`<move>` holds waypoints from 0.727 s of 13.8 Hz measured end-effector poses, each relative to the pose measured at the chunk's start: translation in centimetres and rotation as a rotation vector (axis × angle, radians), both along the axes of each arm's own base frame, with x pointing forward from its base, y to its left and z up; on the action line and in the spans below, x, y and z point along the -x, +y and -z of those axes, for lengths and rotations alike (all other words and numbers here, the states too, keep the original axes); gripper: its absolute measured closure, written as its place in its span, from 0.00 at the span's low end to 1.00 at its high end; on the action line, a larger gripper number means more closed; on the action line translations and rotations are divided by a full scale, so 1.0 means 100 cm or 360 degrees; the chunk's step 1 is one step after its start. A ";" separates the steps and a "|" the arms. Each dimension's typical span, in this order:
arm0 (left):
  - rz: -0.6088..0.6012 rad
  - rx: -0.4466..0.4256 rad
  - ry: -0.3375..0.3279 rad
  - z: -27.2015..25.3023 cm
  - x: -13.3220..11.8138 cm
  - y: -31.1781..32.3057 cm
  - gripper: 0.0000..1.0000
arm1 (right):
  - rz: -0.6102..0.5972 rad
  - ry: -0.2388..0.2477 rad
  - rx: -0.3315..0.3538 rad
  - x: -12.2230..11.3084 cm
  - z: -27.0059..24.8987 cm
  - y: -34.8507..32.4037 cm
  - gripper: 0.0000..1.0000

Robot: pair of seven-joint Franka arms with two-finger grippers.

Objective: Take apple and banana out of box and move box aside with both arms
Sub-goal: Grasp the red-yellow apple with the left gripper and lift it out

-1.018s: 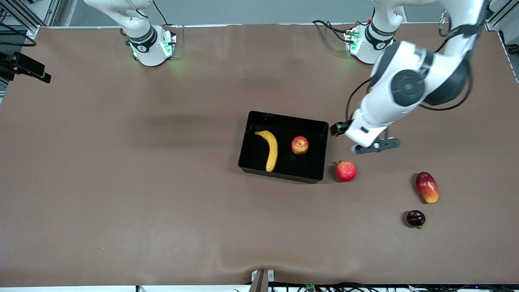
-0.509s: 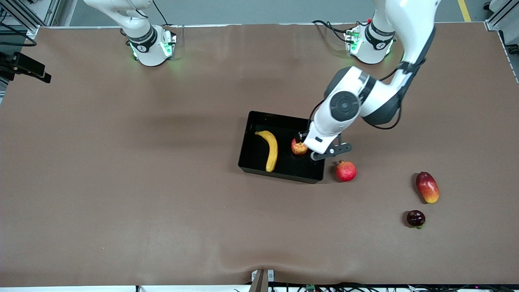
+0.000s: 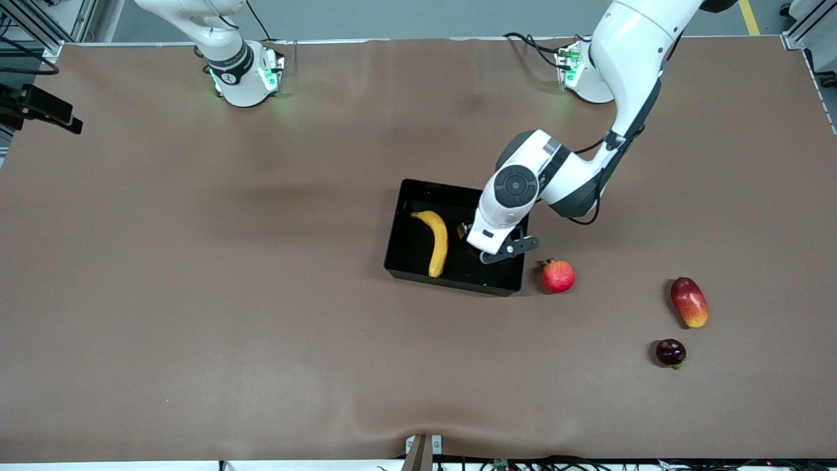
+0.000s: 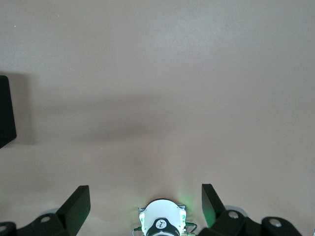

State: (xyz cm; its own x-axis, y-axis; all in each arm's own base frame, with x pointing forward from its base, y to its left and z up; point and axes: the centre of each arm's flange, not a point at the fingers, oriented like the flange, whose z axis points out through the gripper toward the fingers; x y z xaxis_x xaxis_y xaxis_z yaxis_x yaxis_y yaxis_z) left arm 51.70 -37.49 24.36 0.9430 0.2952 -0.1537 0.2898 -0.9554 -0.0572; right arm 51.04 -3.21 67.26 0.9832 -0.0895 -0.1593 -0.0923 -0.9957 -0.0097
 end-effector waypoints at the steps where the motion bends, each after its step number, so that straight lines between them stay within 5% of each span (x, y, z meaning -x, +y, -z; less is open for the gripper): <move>1: 0.0001 -0.0023 -0.0008 0.006 0.001 0.000 0.00 | 0.0000 0.0000 0.0000 0.000 0.000 0.000 0.00; 8: -0.0033 -0.0034 0.0014 0.050 0.009 -0.008 0.00 | 0.0000 0.0000 0.0000 0.000 0.000 0.000 0.00; 10: -0.0034 -0.0033 0.0013 0.050 0.008 -0.008 0.16 | 0.0000 0.0000 0.0000 0.000 0.000 0.000 0.00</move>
